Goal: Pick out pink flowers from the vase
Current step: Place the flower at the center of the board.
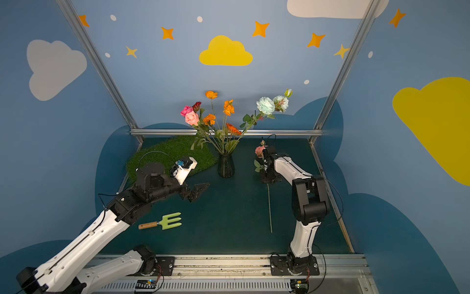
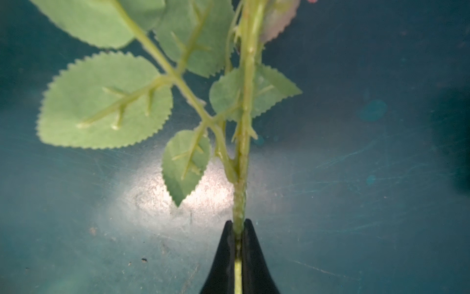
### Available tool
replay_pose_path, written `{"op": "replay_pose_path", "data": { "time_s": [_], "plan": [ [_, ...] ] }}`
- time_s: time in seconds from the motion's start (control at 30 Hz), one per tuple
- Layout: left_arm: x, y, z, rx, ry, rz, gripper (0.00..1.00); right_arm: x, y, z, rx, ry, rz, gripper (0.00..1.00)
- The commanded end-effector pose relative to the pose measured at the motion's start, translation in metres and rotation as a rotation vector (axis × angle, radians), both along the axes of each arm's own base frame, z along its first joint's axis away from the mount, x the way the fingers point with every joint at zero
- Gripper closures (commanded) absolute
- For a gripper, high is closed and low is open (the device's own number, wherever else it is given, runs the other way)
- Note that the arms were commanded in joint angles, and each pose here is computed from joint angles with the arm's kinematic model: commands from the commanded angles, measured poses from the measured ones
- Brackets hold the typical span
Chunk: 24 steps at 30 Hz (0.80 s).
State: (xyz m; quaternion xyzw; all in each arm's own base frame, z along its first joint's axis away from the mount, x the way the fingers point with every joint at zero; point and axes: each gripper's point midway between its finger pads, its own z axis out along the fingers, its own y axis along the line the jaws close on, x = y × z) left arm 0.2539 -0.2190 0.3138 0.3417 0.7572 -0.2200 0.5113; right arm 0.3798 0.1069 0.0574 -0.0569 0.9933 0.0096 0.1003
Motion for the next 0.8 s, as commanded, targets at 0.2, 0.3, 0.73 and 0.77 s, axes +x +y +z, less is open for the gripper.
{"op": "replay_pose_path", "data": {
  "time_s": [0.2,0.3,0.73,0.77],
  "plan": [
    [-0.005,0.004,0.003,0.000,0.010,0.001,0.00,0.007,0.003,-0.009,-0.013,-0.001,-0.017,1.00],
    [-0.006,0.005,0.005,0.001,0.008,0.001,0.00,0.007,0.004,-0.011,-0.016,0.001,-0.012,1.00],
    [-0.012,0.001,0.006,-0.014,0.012,-0.034,0.00,0.008,-0.001,-0.024,-0.057,0.023,-0.005,1.00],
    [-0.012,0.001,0.007,-0.015,0.011,-0.034,0.00,0.008,0.000,-0.025,-0.053,0.027,-0.003,1.00]
  ]
}}
